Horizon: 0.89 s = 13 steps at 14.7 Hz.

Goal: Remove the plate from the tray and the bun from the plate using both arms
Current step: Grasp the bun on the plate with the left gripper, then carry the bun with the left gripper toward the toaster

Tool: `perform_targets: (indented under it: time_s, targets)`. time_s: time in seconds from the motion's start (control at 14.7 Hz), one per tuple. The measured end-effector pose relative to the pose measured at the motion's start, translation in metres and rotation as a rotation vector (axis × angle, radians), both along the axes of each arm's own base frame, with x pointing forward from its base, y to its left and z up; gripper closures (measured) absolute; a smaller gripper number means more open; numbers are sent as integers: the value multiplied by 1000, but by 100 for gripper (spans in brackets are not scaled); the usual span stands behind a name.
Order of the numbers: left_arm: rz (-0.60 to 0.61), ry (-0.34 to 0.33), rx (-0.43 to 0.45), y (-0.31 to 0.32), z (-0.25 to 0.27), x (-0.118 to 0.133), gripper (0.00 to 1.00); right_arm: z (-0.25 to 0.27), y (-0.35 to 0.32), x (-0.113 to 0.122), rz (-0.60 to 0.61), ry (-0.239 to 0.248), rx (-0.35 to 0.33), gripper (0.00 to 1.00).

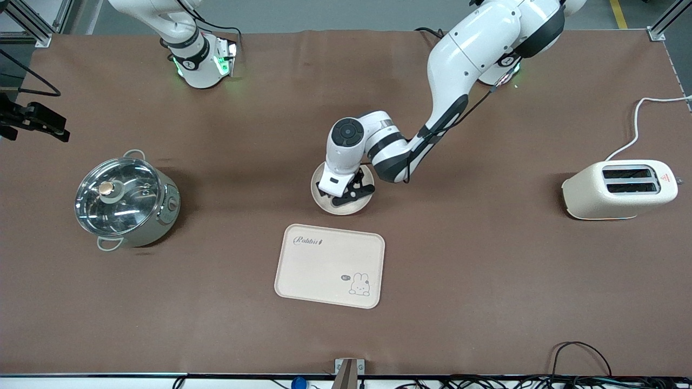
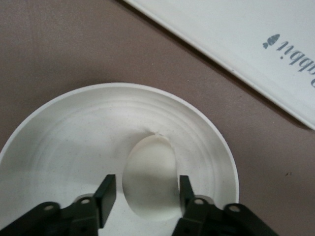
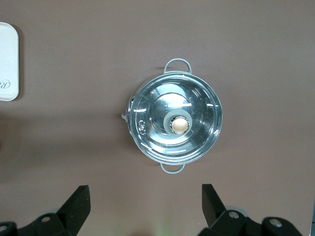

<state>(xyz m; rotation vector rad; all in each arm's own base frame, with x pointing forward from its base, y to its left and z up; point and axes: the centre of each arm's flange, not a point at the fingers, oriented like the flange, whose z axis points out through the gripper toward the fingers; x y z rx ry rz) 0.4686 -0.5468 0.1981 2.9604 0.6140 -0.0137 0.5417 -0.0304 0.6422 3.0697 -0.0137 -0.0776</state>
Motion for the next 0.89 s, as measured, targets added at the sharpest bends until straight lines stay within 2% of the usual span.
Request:
perform_targets:
  time_s: [0.14, 0.27, 0.34, 0.55, 0.68, 0.75, 0.89]
  targets:
    - [2, 1, 2, 1, -1, 0, 64, 0, 2, 0, 4, 0, 0, 0]
    - [-17, -4, 9, 5, 1, 5, 75, 0, 3, 0, 6, 1, 0, 0]
    - [-43, 0, 36, 15, 7, 15, 79, 0, 3, 0, 6, 2, 1, 0]
    - [-195, 19, 102, 87, 78, 80, 87, -1, 5, 0, 9, 4, 3, 0]
    - [-296, 36, 106, 174, 132, 130, 89, -1, 7, 0, 13, 4, 3, 0]
    - [-339, 48, 104, 222, 146, 151, 89, -1, 10, 1, 18, 4, 3, 0]
    - [-408, 70, 92, 309, 142, 179, 89, -1, 15, 1, 27, 4, 3, 0]
